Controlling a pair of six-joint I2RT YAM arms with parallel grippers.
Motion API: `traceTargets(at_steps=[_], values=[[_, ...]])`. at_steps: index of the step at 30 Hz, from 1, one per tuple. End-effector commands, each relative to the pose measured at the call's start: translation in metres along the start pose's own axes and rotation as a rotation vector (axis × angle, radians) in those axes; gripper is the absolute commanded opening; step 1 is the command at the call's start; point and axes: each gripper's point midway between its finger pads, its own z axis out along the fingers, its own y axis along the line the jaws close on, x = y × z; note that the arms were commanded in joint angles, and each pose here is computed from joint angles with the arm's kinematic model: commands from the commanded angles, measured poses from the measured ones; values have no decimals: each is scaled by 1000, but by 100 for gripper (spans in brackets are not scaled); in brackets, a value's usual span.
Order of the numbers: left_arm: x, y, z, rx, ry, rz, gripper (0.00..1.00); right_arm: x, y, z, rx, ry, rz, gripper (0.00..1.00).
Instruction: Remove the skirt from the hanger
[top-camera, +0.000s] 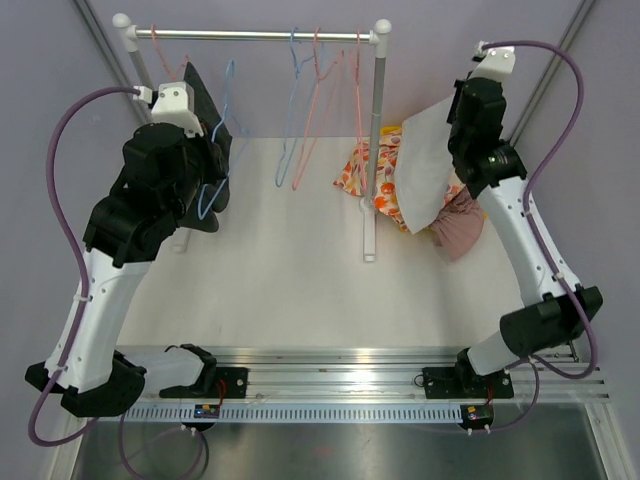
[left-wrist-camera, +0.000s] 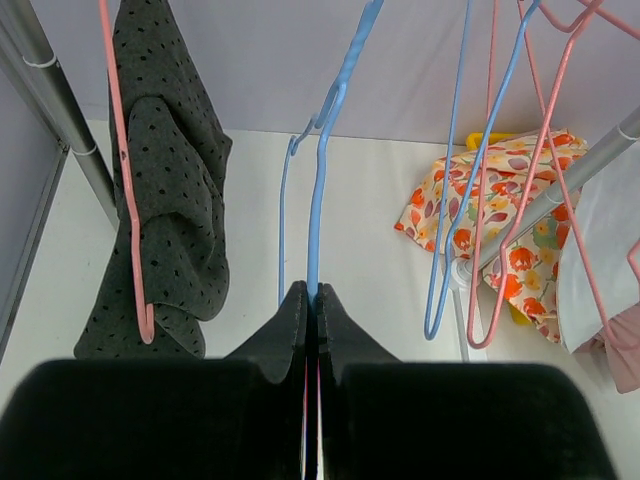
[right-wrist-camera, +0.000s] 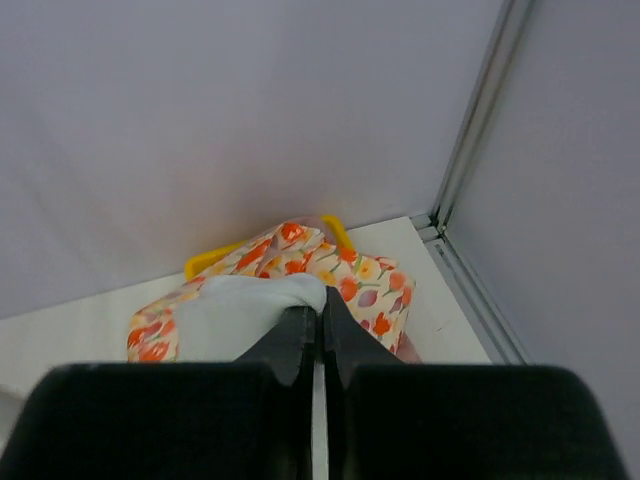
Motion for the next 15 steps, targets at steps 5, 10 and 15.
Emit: traceTargets(at_steps=[5,10,15], values=[[-32,-15,21,19,-86,10,0,55,30,60,-84,143,91,48],[-48,-18,36,1,-140,-18,0,159,50,25,-206,340,206,99],[-78,-31,38,37,-183,-38,0,246,41,-38,-255,476,239,100]])
